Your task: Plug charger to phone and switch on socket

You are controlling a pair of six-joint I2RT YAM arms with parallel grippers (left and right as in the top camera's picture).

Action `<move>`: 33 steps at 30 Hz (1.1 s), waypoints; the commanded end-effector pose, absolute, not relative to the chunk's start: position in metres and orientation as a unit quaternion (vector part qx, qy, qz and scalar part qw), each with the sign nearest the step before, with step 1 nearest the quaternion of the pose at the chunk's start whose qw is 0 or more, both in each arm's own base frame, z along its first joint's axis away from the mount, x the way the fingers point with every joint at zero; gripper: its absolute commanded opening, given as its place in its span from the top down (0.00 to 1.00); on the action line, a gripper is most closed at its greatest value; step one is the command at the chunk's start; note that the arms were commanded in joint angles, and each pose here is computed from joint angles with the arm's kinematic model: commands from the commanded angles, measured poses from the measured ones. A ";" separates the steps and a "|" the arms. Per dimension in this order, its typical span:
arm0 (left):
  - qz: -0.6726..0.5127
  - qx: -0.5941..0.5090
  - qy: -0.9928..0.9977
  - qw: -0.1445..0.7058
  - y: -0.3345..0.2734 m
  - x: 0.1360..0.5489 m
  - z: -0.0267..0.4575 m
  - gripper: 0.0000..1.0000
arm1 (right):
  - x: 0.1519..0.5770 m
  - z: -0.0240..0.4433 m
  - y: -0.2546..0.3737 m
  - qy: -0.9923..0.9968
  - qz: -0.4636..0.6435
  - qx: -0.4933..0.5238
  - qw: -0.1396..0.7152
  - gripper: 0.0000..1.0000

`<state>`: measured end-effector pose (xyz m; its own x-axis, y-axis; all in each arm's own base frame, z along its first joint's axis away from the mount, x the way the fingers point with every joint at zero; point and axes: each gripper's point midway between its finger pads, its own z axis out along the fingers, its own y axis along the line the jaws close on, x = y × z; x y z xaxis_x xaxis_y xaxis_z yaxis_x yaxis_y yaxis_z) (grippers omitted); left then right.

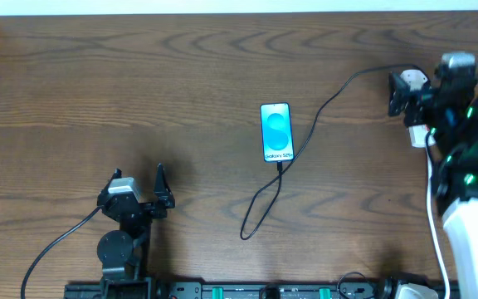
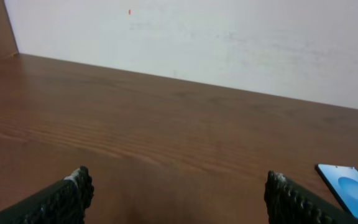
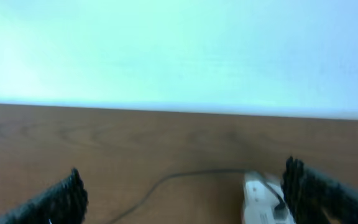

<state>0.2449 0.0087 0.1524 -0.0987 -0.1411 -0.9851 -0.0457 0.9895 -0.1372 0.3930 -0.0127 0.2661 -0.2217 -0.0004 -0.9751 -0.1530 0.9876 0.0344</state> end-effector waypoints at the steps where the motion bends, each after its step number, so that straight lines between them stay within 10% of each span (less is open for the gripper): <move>1: -0.033 -0.058 0.756 0.651 0.008 0.244 0.137 0.10 | 0.369 0.263 0.002 0.743 0.071 -0.060 0.663 0.01; 14: -0.033 -0.058 0.756 0.651 0.008 0.244 0.137 0.10 | 0.273 0.281 0.006 0.614 0.018 -0.064 0.786 0.01; 33: -0.033 -0.058 0.756 0.651 0.008 0.244 0.137 0.11 | 0.237 0.256 -0.001 0.580 -0.008 -0.022 0.814 0.01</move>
<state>0.2449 0.0087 0.1524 -0.0994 -0.1412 -0.9850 -0.0458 0.9895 -0.1372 0.2402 0.0057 0.2584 0.3197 -0.0582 -0.9457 -0.0574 0.9951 -0.0806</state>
